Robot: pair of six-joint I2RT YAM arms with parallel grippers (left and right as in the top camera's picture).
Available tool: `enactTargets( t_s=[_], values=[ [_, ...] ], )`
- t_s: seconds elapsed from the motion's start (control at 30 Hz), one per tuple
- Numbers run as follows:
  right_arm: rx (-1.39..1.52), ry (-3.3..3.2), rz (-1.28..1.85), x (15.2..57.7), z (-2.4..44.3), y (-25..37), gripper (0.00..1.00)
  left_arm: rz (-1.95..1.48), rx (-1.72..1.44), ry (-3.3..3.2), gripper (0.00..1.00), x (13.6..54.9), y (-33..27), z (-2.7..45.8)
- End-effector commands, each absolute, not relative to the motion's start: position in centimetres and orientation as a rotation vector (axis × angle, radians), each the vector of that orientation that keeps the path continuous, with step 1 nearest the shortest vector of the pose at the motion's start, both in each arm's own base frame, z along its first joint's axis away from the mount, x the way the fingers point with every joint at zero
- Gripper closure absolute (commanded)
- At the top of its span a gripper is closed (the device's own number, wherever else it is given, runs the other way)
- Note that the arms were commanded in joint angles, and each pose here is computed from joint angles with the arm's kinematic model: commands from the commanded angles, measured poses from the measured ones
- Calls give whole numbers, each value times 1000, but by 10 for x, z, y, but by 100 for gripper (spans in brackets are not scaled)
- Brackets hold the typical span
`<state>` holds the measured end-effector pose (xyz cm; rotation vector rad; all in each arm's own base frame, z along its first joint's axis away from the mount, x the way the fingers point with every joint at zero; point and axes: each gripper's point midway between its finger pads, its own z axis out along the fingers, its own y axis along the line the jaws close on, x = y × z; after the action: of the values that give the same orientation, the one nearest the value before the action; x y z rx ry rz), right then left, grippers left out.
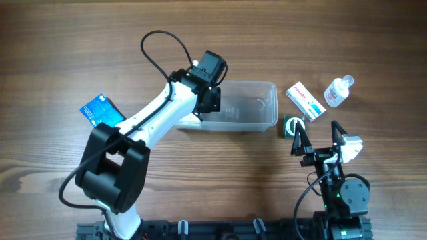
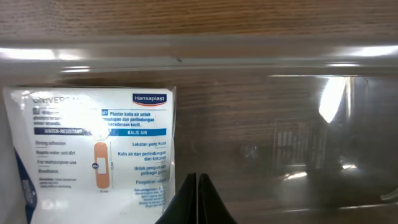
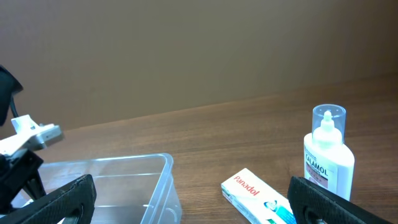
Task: Pack container
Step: 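Open the left gripper and withdraw toward the blue box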
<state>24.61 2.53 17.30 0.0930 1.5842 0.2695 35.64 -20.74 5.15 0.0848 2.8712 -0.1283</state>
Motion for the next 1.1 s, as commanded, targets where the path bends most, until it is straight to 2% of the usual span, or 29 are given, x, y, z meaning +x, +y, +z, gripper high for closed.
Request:
enactTargets(
  t_s=[0.0, 0.43, 0.77, 0.9, 1.07],
  values=[
    [90, 1582, 285, 246, 173, 27, 0, -96, 63, 2921, 96, 351, -206, 30],
    [90, 1582, 284, 246, 173, 27, 0, 33, 50, 2897, 96, 355, -190, 29],
    [90, 1582, 285, 246, 173, 27, 0, -7, 53, 2905, 94, 353, -194, 33],
    [90, 1582, 285, 246, 173, 27, 0, -131, 59, 2870, 92, 359, -210, 58],
    [91, 1582, 285, 246, 173, 27, 0, -218, 26, 2737, 91, 371, -208, 115]
  ],
)
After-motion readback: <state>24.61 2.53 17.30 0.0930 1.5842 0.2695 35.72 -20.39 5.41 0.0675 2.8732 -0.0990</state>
